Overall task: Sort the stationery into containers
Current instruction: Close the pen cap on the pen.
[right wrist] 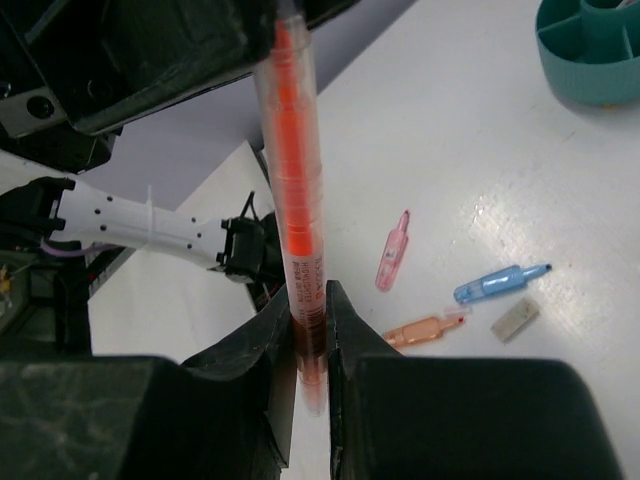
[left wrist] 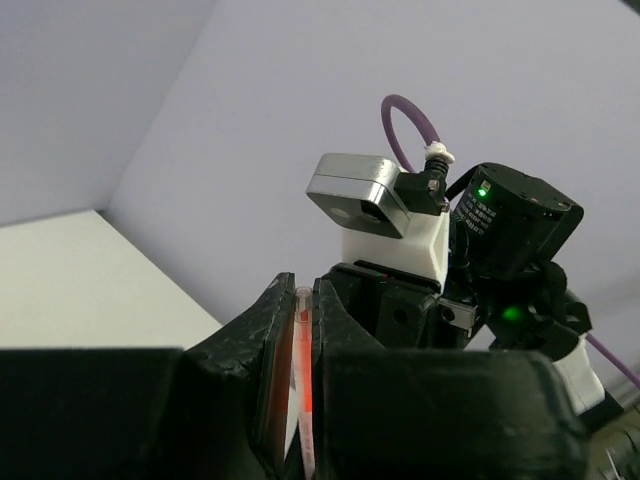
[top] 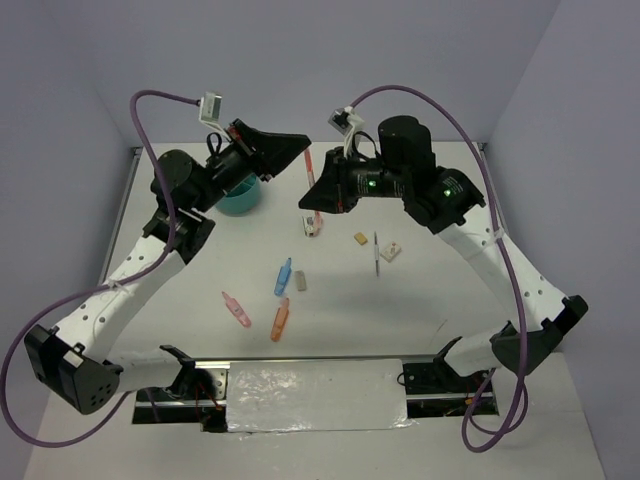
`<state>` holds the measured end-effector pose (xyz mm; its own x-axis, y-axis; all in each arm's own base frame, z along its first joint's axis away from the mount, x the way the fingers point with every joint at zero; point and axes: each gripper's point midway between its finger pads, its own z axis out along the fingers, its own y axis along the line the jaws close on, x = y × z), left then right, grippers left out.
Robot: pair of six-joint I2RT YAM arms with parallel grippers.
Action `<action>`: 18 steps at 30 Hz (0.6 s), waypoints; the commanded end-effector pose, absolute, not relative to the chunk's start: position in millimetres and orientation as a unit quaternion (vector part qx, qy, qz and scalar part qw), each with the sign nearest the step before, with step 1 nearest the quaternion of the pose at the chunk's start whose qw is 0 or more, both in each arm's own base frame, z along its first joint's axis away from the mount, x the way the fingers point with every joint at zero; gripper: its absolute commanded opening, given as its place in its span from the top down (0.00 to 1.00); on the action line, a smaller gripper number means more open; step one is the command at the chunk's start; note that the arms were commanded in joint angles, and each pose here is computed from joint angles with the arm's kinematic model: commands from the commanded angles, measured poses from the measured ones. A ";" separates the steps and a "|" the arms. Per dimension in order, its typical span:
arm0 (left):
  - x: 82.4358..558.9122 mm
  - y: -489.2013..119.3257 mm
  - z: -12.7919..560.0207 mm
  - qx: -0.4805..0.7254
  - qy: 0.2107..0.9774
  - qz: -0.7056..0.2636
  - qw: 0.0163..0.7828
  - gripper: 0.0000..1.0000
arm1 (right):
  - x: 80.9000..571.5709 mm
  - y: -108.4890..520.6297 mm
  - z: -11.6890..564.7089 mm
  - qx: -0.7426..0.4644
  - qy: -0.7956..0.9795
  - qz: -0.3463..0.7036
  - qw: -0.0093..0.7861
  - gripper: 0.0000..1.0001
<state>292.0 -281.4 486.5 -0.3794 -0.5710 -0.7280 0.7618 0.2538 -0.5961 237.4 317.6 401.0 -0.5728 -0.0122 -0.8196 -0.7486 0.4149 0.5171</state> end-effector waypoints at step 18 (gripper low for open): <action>239.5 -314.4 425.2 0.140 0.661 -0.577 0.460 0.79 | 258.3 307.8 504.8 -0.285 0.626 0.498 0.528 1.00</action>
